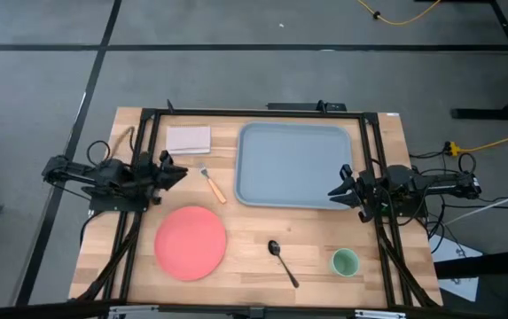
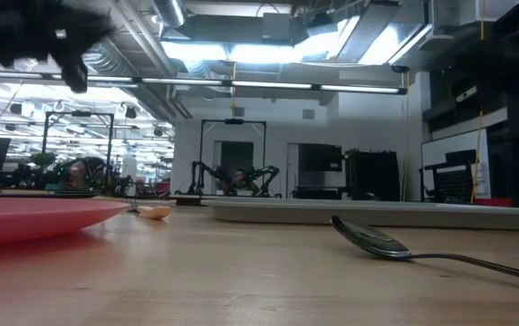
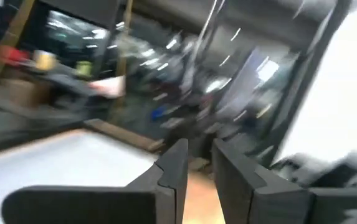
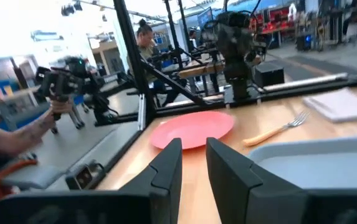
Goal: Pick and place plate/cup/fork/spoon on tray
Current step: Put the pink plate on the gray serving tray
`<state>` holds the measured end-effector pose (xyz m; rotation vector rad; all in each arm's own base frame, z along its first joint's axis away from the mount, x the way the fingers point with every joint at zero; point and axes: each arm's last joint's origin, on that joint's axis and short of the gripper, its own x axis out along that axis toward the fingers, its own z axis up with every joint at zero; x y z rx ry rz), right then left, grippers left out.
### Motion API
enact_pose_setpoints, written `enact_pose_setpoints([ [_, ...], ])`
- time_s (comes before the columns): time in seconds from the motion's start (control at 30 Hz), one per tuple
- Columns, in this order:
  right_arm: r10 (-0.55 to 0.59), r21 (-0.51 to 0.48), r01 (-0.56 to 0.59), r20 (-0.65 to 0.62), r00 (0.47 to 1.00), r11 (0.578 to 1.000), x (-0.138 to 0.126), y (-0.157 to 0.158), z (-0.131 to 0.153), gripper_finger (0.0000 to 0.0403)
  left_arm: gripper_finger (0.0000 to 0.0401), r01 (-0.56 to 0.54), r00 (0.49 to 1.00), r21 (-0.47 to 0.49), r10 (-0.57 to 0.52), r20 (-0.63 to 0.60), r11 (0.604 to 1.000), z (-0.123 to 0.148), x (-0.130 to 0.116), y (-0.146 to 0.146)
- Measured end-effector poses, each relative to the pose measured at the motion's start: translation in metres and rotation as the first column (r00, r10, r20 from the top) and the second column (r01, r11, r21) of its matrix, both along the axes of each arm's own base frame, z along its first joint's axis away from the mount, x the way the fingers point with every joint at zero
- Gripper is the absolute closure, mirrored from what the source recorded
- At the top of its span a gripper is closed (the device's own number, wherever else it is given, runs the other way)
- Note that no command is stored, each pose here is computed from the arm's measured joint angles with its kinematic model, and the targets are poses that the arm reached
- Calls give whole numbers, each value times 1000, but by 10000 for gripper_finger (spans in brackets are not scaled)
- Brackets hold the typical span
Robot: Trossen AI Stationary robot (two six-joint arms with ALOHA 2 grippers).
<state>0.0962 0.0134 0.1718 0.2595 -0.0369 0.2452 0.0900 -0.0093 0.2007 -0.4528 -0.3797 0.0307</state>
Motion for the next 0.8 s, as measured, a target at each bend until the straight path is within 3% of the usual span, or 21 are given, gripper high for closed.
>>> enact_pose_setpoints([
  [0.07, 1, 18, -1, 2, 1000, 1000, 0, 0, 1, 325, 335, 103, 990, 4, -103, 101, 995, 13, -3, -2],
  [0.13, 2, 19, -2, 7, 1000, 1000, 0, 0, 1, 325, 335, 135, 984, 55, -140, 113, 989, 30, -2, -4],
  [0.2, 2, 20, -2, 5, 1000, 1000, 0, 0, 1, 325, 335, 121, 992, 115, -125, 32, 986, 45, 6, -7],
  [0.3, 2, 19, -2, 6, 1000, 1000, 0, 0, 1, 325, 335, 117, 972, 192, -73, -222, 974, 65, 27, -12],
  [0.37, 2, 19, -2, 6, 1000, 1000, 0, 0, 1, 325, 335, 100, 887, 217, 12, -462, 971, 70, 41, -13],
  [0.47, 2, 19, -2, 6, 1000, 1000, 0, 0, 1, 325, 335, 66, 647, 246, 146, -748, 967, 72, 48, -11],
  [0.57, 0, -4, 0, 11, 1000, 1000, 0, 0, 1, 325, 335, 20, 423, 250, 218, -879, 968, 71, 53, -11],
  [0.6, 0, -10, 0, 10, 1000, 1000, 0, 0, 1, 325, 335, 1, 372, 232, 215, -903, 973, 70, 54, -11],
  [0.7, 0, -8, 0, 7, 1000, 1000, 0, 0, 0, 325, 335, -49, 349, 164, 171, -922, 985, 69, 63, -13],
  [0.8, 0, -8, 0, 7, 1000, 1000, 0, 0, 1, 325, 335, -8, 317, 120, 117, -941, 993, 64, 68, -16],
])
